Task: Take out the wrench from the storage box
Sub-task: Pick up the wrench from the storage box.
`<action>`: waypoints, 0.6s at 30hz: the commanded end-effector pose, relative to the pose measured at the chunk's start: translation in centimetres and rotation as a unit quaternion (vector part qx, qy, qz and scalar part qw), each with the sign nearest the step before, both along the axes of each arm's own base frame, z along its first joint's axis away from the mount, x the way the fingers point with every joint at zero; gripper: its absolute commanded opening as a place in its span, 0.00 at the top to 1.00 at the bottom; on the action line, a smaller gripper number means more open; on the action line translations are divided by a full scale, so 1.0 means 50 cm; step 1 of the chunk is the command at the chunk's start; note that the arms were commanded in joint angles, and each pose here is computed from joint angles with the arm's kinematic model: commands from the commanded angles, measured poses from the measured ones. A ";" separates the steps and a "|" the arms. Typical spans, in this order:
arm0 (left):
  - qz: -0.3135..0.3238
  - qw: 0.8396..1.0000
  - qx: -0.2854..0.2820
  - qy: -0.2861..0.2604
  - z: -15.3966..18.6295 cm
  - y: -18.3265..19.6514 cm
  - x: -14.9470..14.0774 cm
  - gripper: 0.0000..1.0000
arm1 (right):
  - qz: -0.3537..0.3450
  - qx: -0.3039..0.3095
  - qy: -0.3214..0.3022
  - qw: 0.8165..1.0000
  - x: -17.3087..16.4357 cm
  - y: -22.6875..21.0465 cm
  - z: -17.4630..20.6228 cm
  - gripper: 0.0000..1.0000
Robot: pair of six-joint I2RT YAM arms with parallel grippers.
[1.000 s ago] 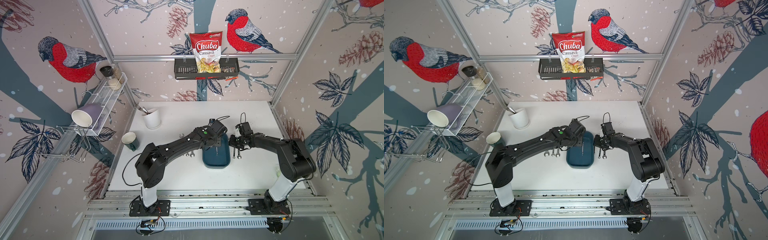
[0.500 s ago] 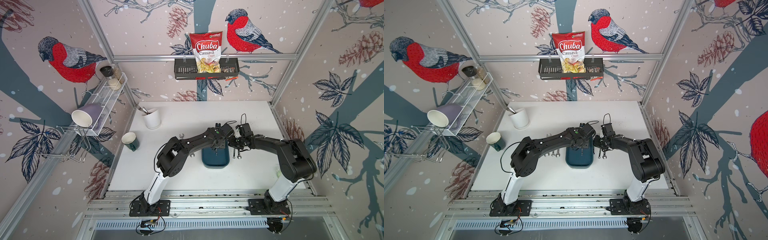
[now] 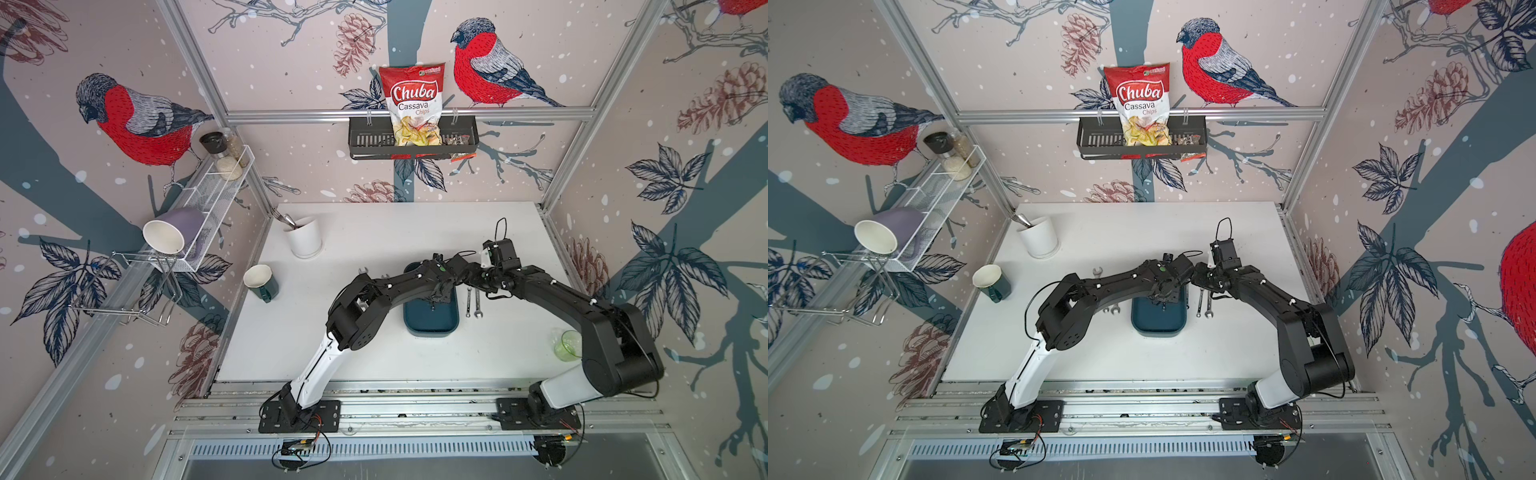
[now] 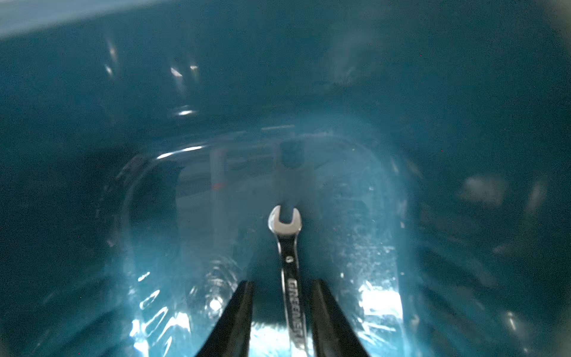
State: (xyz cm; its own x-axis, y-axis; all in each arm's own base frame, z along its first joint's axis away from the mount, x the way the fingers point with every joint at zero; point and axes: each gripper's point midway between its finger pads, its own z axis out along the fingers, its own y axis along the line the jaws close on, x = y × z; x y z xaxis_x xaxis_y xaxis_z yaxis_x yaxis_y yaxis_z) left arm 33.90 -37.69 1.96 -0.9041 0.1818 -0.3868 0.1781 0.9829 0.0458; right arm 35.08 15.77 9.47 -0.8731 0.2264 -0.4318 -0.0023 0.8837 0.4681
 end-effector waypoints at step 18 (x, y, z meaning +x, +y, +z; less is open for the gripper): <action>-0.007 1.000 0.029 0.008 0.020 0.015 -0.021 0.95 | -0.012 -0.007 0.000 1.000 -0.016 -0.037 0.020 0.49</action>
State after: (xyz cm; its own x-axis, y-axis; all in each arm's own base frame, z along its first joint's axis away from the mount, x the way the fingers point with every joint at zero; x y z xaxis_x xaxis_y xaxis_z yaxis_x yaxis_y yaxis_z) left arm 33.88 -37.77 2.36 -0.8897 0.2014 -0.4098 0.1815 0.9795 0.0874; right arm 34.37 13.92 10.20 -0.8682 0.2541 -0.4261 0.0376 0.8902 0.4541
